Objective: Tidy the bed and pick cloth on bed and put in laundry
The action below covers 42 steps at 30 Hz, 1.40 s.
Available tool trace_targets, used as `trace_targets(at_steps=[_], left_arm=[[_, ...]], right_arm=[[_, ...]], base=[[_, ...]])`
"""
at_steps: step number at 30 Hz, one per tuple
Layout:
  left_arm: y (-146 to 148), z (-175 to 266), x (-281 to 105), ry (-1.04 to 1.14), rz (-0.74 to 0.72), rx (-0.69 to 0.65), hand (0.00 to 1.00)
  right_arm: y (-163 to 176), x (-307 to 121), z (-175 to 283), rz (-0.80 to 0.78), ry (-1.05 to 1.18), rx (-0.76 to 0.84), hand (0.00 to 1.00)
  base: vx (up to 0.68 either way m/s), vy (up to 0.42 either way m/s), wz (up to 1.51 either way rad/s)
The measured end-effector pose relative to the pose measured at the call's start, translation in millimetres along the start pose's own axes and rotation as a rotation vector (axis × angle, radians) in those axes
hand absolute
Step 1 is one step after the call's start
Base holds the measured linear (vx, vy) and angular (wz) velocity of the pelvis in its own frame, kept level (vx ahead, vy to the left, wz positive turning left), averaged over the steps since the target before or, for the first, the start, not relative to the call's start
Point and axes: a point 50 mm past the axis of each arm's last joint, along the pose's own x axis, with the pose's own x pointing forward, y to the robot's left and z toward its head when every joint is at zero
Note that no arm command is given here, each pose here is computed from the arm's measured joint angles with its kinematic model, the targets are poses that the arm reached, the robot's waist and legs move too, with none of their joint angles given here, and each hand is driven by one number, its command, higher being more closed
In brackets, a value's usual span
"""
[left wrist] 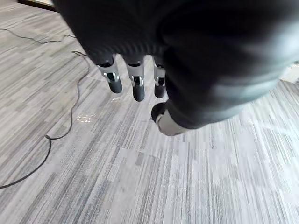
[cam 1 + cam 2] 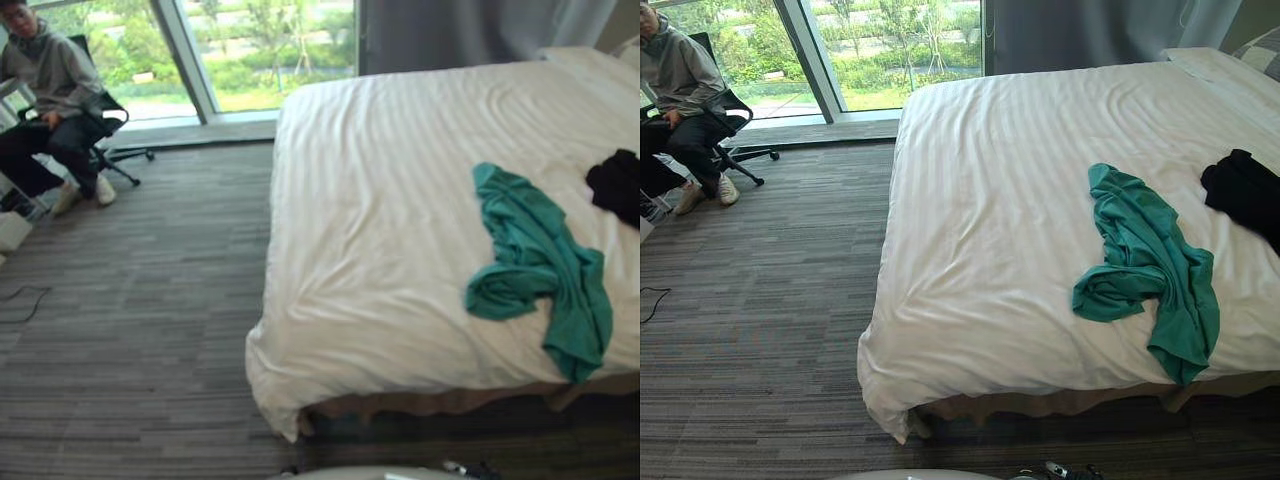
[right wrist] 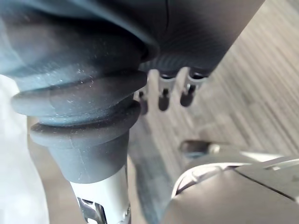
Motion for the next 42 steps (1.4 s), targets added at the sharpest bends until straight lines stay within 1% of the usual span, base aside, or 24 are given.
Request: trace_targets(at_steps=[3, 4, 6, 10, 11, 14, 16, 18, 19, 21, 22, 25, 27, 28, 30, 31, 33, 34, 36, 37, 39, 40, 41, 42], left_arm=[[-39, 46, -14, -0.215, -0.067, 0.033, 0.0], [-47, 53, -18, -0.254, -0.081, 0.031, 0.0], [-71, 74, -31, -0.352, -0.143, -0.02, 0.0], [-88, 83, -39, -0.376, -0.192, -0.079, 0.0], [-89, 83, -39, -0.37, -0.194, -0.097, 0.0], [-90, 83, -37, -0.35, -0.188, -0.129, 0.0], [-91, 76, -35, -0.318, -0.193, -0.125, 0.0], [-93, 69, -34, -0.285, -0.201, -0.125, 0.0], [-93, 68, -34, -0.279, -0.202, -0.125, 0.0], [-94, 69, -34, -0.286, -0.201, -0.127, 0.0], [-94, 70, -35, -0.29, -0.203, -0.128, 0.0], [-98, 65, -35, -0.278, -0.214, -0.11, 0.0], [-106, 61, -38, -0.269, -0.242, -0.076, 0.0], [-107, 61, -38, -0.27, -0.247, -0.069, 0.0], [-111, 58, -40, -0.267, -0.261, -0.047, 0.0], [-111, 58, -40, -0.267, -0.262, -0.044, 0.0], [-112, 58, -40, -0.269, -0.265, -0.04, 0.0], [-113, 58, -40, -0.273, -0.269, -0.035, 0.0], [-116, 63, -43, -0.306, -0.285, -0.023, 0.0], [-117, 66, -43, -0.318, -0.287, -0.023, 0.0], [-121, 85, -45, -0.373, -0.309, -0.03, 0.0], [-122, 91, -47, -0.391, -0.314, -0.042, 0.0], [-124, 103, -49, -0.426, -0.322, -0.064, 0.0], [-124, 108, -50, -0.442, -0.325, -0.075, 0.0]], right_arm=[[-5, 0, -4, -0.037, 0.017, 0.053, 0.0], [-6, 0, -4, -0.044, 0.018, 0.069, 0.0], [-14, -1, -7, -0.091, 0.033, 0.165, 0.0], [-24, -1, -11, -0.163, 0.063, 0.298, 0.0], [-29, -1, -13, -0.183, 0.072, 0.353, 1.0], [-40, -2, -13, -0.254, 0.068, 0.446, 1.0], [-48, -3, 3, -0.282, -0.005, 0.48, 1.0], [-62, -7, 35, -0.328, -0.153, 0.495, 1.0], [-75, -17, 67, -0.371, -0.304, 0.507, 1.0], [-87, -33, 99, -0.419, -0.465, 0.506, 1.0], [-94, -52, 129, -0.454, -0.622, 0.495, 1.0], [-93, -82, 171, -0.484, -0.841, 0.455, 1.0], [-78, -112, 206, -0.445, -1.053, 0.397, 1.0], [-73, -119, 214, -0.428, -1.1, 0.379, 1.0], [-47, -151, 245, -0.287, -1.323, 0.268, 1.0], [-38, -159, 253, -0.244, -1.375, 0.234, 1.0], [-2, -187, 277, -0.054, -1.549, 0.092, 1.0], [9, -194, 282, 0.007, -1.584, 0.056, 1.0], [49, -221, 297, 0.286, -1.698, -0.045, 1.0], [60, -230, 300, 0.366, -1.724, -0.063, 1.0], [107, -272, 309, 0.712, -1.821, -0.133, 1.0], [119, -281, 309, 0.791, -1.83, -0.159, 1.0], [142, -297, 308, 0.944, -1.822, -0.215, 1.0], [153, -303, 306, 1.008, -1.813, -0.244, 1.0]], base=[[0.0, -0.003, 0.01], [0.04, -0.003, -0.07], [0.05, -0.002, -0.08], [0.07, -0.004, -0.13], [0.07, -0.01, -0.17], [0.04, -0.011, -0.27], [0.02, -0.013, -0.4], [0.02, -0.006, -0.27], [0.01, -0.004, -0.2], [0.01, -0.01, -0.15], [0.0, -0.017, -0.06], [0.0, -0.005, 0.01], [-0.02, -0.013, 0.07], [-0.02, -0.016, 0.08], [-0.01, -0.017, 0.12], [0.0, -0.012, 0.11], [-0.03, -0.016, 0.1], [-0.04, -0.025, 0.24], [-0.02, -0.022, 0.31], [-0.01, -0.023, 0.33], [-0.02, -0.012, 0.35], [-0.06, 0.002, 0.3], [-0.07, 0.0, 0.31], [-0.08, -0.017, 0.61]])
